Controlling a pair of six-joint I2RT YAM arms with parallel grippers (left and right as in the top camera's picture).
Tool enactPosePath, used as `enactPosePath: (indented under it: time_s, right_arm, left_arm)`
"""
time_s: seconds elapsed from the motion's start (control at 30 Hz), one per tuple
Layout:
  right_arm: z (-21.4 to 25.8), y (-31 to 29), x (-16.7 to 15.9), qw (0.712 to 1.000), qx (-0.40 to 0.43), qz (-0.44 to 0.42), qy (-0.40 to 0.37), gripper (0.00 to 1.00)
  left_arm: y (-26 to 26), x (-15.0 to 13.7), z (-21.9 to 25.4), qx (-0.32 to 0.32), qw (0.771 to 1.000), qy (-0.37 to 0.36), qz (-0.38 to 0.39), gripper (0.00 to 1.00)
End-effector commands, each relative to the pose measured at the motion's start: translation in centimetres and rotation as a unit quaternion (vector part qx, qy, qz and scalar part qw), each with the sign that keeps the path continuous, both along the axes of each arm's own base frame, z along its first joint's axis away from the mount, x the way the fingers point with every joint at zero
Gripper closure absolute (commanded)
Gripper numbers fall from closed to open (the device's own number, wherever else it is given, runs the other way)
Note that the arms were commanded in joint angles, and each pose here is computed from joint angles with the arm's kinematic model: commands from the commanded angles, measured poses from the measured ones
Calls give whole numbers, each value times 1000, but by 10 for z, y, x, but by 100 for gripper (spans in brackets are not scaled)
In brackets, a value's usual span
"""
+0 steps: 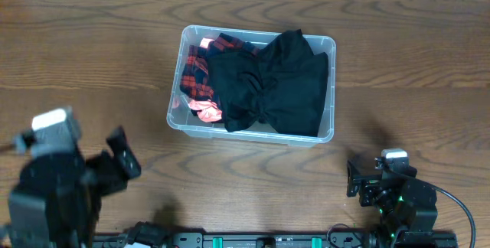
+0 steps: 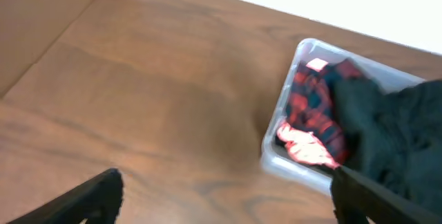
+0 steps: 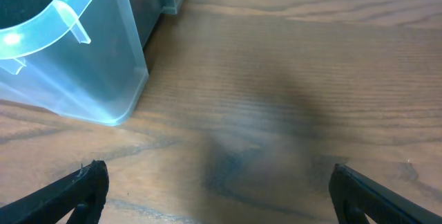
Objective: Pack container
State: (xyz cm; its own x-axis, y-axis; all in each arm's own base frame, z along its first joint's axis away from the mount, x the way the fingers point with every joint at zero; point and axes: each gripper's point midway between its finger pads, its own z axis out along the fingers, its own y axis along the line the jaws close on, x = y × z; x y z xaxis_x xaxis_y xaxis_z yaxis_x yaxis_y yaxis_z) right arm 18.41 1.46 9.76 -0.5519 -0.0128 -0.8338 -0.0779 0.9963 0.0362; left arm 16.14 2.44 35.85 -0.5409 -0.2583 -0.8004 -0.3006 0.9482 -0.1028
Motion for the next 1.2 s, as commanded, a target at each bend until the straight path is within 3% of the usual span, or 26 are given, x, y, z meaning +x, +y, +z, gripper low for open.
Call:
enactPosePath:
  time_s: [0.0, 0.13, 0.27, 0.43, 0.57, 0.87, 1.17]
  right_arm:
    - [1, -3, 0, 1000, -9, -2, -4, 1]
    - [1, -3, 0, 1000, -9, -2, -4, 1]
    - [1, -3, 0, 1000, -9, -2, -4, 1]
    - [1, -3, 0, 1000, -9, -2, -4, 1]
    - [1, -3, 0, 1000, -9, -2, -4, 1]
    - [1, -3, 0, 1000, -9, -2, -4, 1]
    - [1, -3, 0, 1000, -9, -2, -4, 1]
  left_arm:
    - [8, -14, -17, -23, 999, -6, 33, 2]
    - [15, -35, -29, -12, 999, 5, 32, 2]
    - [18, -38, -30, 24, 1000, 11, 11, 2]
    - [16, -31, -43, 80, 996, 40, -29, 2]
    - [10, -9, -53, 95, 994, 31, -42, 2]
    - [-4, 27, -105, 36, 998, -36, -42, 2]
    - [-9, 27, -162, 10, 996, -72, -49, 2]
